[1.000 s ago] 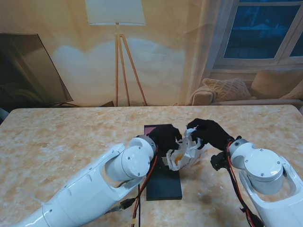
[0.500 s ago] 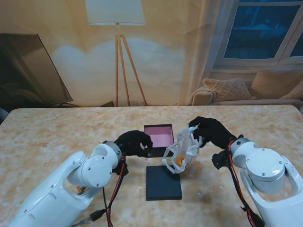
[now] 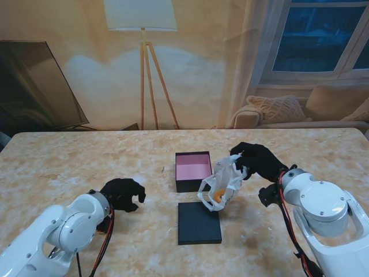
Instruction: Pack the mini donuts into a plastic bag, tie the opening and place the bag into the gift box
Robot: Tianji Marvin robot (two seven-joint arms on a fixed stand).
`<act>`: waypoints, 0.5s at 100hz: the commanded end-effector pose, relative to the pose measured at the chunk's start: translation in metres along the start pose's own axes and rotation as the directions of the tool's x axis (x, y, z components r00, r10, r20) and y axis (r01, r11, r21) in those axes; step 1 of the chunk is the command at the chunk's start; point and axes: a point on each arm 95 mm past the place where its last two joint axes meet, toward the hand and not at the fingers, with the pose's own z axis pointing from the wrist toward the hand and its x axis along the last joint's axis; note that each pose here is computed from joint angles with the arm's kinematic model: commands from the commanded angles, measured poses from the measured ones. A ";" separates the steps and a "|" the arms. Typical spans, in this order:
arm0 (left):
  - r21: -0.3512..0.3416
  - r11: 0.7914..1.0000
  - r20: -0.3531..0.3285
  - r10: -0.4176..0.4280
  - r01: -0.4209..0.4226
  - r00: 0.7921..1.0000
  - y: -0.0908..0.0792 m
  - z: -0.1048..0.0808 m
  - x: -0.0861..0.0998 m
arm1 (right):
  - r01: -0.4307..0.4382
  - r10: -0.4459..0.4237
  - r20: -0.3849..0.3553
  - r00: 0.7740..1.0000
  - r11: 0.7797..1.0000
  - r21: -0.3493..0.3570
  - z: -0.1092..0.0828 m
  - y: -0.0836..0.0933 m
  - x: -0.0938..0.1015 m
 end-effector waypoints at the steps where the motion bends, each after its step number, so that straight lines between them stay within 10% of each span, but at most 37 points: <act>1: -0.015 1.000 0.021 0.003 -0.003 1.000 0.009 -0.004 -0.004 | -0.008 0.008 0.003 1.000 1.000 0.020 -0.001 -0.006 -0.001; 50: -0.012 0.997 0.184 0.083 -0.082 0.979 0.041 -0.033 -0.041 | 0.004 -0.004 0.005 1.000 1.000 0.020 -0.001 -0.005 -0.002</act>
